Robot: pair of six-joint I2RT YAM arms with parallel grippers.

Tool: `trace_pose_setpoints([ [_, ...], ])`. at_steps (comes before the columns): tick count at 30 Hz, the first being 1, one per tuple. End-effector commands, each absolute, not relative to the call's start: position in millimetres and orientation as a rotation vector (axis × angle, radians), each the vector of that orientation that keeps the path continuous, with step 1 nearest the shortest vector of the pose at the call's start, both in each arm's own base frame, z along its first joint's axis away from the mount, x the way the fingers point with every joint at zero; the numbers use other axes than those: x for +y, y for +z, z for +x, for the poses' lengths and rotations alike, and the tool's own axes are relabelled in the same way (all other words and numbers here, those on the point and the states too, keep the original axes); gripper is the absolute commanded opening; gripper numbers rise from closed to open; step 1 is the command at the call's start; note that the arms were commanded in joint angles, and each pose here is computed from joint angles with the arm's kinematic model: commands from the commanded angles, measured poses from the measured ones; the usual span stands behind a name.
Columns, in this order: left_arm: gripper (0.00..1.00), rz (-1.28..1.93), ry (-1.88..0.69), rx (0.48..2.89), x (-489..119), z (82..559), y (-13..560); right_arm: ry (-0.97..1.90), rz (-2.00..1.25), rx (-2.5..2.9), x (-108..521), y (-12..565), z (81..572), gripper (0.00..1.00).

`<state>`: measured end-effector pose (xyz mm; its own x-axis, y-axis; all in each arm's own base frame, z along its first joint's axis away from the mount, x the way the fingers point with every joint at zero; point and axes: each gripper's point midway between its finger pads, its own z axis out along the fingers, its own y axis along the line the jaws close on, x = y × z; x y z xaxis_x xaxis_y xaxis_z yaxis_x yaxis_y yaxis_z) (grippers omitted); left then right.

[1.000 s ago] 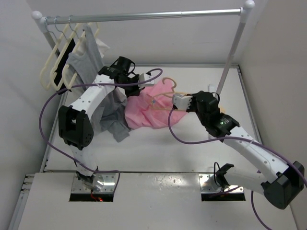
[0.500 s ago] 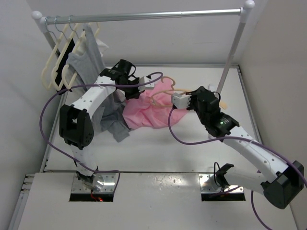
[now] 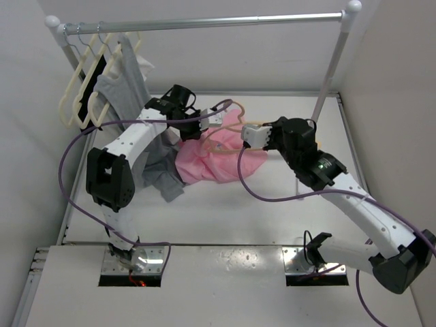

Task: Place the t-shirt on the hanger
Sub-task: Place tshirt on hanger

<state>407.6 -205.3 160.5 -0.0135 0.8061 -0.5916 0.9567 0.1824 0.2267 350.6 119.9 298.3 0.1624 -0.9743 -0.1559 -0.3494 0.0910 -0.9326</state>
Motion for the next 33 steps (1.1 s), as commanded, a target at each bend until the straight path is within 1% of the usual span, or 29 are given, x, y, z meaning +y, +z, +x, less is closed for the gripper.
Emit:
trace_pose_setpoints([
  [1,0.0,1.634,-0.299,1.8,-214,420,174,-0.697,-1.376,1.373,127,322,344,0.0],
  [3,0.0,1.644,-0.293,1.79,-214,420,174,-0.722,-1.391,1.411,118,311,344,0.0],
  [7,0.0,1.649,-0.268,1.78,-213,424,174,-0.738,-1.383,1.468,113,309,345,0.0],
  [8,0.0,1.65,-0.282,1.773,-214,421,176,-0.751,-1.392,1.484,110,297,345,0.0],
  [10,0.0,1.647,-0.307,1.75,-218,418,181,-0.776,-1.351,1.479,109,297,349,0.0],
  [11,0.0,1.648,-0.344,1.729,-222,412,187,-0.776,-1.349,1.478,111,292,352,0.0],
  [12,0.0,1.646,-0.38,1.74,-223,406,186,-0.792,-1.302,1.448,112,300,357,0.0],
  [13,0.0,1.647,-0.406,1.729,-225,401,190,-0.805,-1.294,1.455,110,291,358,0.0],
  [15,0.0,1.681,-0.492,1.722,-228,383,190,-0.859,-1.232,1.404,108,302,364,0.0],
  [17,0.0,1.698,-0.55,1.727,-227,367,190,-0.883,-1.223,1.393,108,300,367,0.0],
  [22,0.0,1.679,-0.624,1.761,-227,350,186,-0.904,-1.17,1.369,112,292,377,0.0],
  [26,0.0,1.622,-0.678,1.759,-235,350,199,-0.885,-1.12,1.343,116,287,376,0.0],
  [28,0.0,1.594,-0.665,1.742,-239,357,208,-0.826,-1.129,1.348,118,278,370,0.0],
  [33,0.0,1.477,-0.493,1.827,-228,387,215,-0.754,-1.114,1.408,109,258,351,0.0],
])
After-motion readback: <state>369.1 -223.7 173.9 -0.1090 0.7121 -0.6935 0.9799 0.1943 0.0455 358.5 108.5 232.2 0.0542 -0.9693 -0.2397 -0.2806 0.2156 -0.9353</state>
